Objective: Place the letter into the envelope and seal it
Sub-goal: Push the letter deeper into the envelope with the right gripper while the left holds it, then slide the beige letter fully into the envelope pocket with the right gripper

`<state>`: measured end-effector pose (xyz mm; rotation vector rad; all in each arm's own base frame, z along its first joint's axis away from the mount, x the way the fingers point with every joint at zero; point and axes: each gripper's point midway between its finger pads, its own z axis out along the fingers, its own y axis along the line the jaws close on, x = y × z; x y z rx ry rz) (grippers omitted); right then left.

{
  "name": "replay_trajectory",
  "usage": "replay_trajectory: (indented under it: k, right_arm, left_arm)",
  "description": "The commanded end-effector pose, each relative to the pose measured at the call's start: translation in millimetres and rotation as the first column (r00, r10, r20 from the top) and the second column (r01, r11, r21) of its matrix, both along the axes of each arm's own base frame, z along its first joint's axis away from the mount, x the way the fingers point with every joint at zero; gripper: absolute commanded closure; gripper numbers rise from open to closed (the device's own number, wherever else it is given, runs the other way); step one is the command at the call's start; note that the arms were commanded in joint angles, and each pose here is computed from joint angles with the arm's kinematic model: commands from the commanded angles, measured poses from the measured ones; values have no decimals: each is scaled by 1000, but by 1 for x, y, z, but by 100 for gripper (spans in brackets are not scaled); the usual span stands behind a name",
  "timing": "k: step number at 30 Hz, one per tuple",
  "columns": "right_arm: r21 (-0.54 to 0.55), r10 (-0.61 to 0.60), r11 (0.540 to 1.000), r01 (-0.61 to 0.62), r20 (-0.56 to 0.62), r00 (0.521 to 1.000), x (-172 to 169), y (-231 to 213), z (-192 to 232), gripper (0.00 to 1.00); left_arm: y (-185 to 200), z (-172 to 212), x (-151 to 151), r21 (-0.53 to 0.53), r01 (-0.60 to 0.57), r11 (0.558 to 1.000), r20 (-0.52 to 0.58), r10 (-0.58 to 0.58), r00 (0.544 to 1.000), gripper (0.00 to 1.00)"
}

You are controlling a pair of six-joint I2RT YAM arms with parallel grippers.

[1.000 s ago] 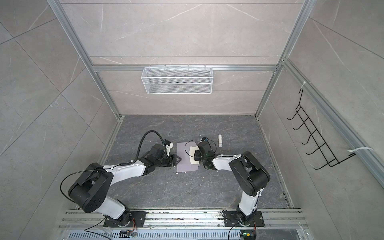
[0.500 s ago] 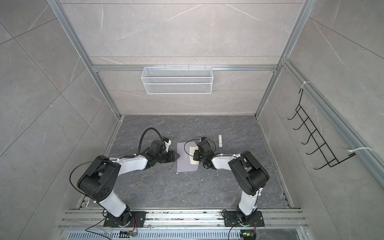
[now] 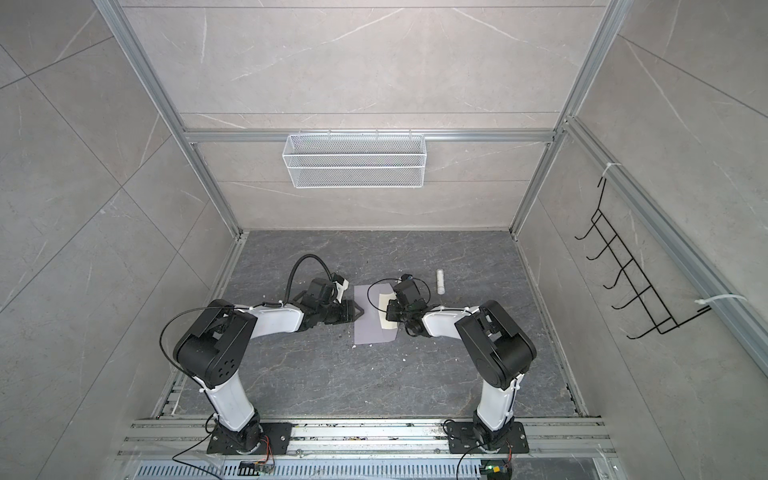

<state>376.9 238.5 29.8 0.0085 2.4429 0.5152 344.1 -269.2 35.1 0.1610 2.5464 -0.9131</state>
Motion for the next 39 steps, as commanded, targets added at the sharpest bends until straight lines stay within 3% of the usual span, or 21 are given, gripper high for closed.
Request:
replay_trajectory:
  k: [1,39]
  right_arm:
    - [-16,30,999,-30,-8,1000,1,6,-2,100]
    - [55,67,996,-64,-58,996,5,26,-18,100]
  left_arm:
    - [-5,3,6,-12,33,999,19,-33,999,47]
    - [-8,-16,2,-34,29,999,-31,-30,999,52]
